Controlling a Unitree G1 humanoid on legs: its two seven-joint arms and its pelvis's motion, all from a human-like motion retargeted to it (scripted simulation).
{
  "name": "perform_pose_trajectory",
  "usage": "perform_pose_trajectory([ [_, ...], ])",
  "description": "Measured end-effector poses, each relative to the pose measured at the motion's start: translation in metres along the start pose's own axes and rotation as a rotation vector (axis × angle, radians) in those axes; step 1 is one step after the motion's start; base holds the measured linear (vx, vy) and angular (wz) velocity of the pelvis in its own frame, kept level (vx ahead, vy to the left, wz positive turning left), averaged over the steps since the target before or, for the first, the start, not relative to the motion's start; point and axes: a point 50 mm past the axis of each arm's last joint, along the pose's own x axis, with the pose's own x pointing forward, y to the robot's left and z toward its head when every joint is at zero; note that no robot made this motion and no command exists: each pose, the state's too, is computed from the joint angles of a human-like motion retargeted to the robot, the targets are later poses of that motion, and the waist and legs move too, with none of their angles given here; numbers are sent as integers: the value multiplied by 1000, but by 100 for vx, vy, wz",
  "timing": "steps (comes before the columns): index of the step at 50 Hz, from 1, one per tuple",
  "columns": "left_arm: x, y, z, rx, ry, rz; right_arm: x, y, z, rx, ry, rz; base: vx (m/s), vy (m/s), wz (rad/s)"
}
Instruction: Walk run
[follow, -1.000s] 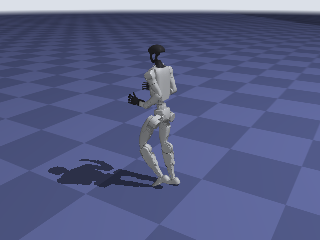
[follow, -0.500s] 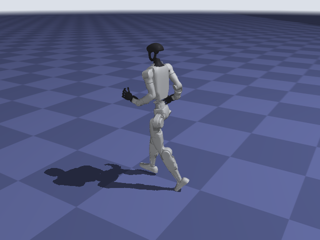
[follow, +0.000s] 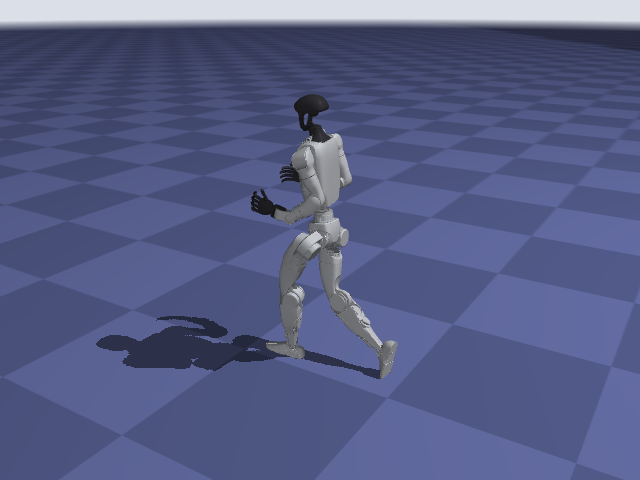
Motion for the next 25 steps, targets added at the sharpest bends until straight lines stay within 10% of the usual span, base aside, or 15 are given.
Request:
perform_pose_trajectory([
  [13, 39, 4, 19, -34, -170, -63, -164, 24, -49, 126, 600, -87, 160, -32, 33],
  [25, -1, -8, 2, -74, -37, -105, -23, 3, -31, 158, 89, -330, 162, -42, -21],
])
